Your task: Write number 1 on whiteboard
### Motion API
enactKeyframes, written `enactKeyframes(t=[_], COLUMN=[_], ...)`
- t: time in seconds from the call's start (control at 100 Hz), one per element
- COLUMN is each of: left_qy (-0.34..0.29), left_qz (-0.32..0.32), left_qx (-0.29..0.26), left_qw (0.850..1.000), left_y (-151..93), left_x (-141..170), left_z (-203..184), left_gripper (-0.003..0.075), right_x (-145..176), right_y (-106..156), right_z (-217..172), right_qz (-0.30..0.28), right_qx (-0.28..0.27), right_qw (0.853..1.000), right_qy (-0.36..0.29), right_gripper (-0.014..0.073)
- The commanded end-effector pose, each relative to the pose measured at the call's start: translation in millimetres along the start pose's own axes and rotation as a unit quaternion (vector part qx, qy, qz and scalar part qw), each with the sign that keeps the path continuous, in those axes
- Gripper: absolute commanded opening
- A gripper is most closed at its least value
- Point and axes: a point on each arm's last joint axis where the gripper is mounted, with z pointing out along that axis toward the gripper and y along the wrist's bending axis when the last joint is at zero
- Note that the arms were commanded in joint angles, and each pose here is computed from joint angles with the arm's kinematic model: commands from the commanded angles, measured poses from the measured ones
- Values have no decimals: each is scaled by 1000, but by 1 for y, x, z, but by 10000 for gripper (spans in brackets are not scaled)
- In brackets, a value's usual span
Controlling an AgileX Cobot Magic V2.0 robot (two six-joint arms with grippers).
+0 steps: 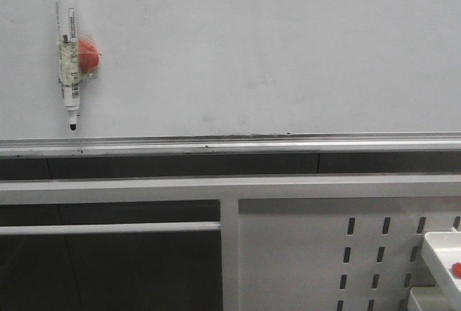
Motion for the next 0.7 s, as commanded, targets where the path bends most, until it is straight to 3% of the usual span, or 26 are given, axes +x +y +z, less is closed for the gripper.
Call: enactKeyframes(t=[0.0, 0.31, 0.42, 0.49, 0.63, 0.69], left_qy=[-18, -18, -28, -64, -133, -152], left_qz=[-13, -11, -29, -78, -250, -332], left_qx=[-6, -7, -4, 0, 13, 20], left_qw=[1000, 1000, 999, 995, 959, 931], left_y=[2, 2, 1, 1, 4, 6], left_x=[6, 6, 4, -2, -14, -18], left_z=[2, 2, 2, 1, -1, -2], left_gripper=[-20, -20, -20, -20, -20, -20], right_x=[1, -2, -10, -19, -38, -42], right_y=[1, 0, 0, 0, -2, -4], right_z=[0, 0, -1, -3, -11, -13], right_qz=[-2, -2, -3, 3, 69, 96], right_qx=[0, 0, 2, 2, -2, -2], right_qw=[1000, 999, 997, 991, 968, 959], right_qy=[-21, -39, -83, -133, -241, -268], right_gripper=[-50, -50, -50, -50, -50, -50])
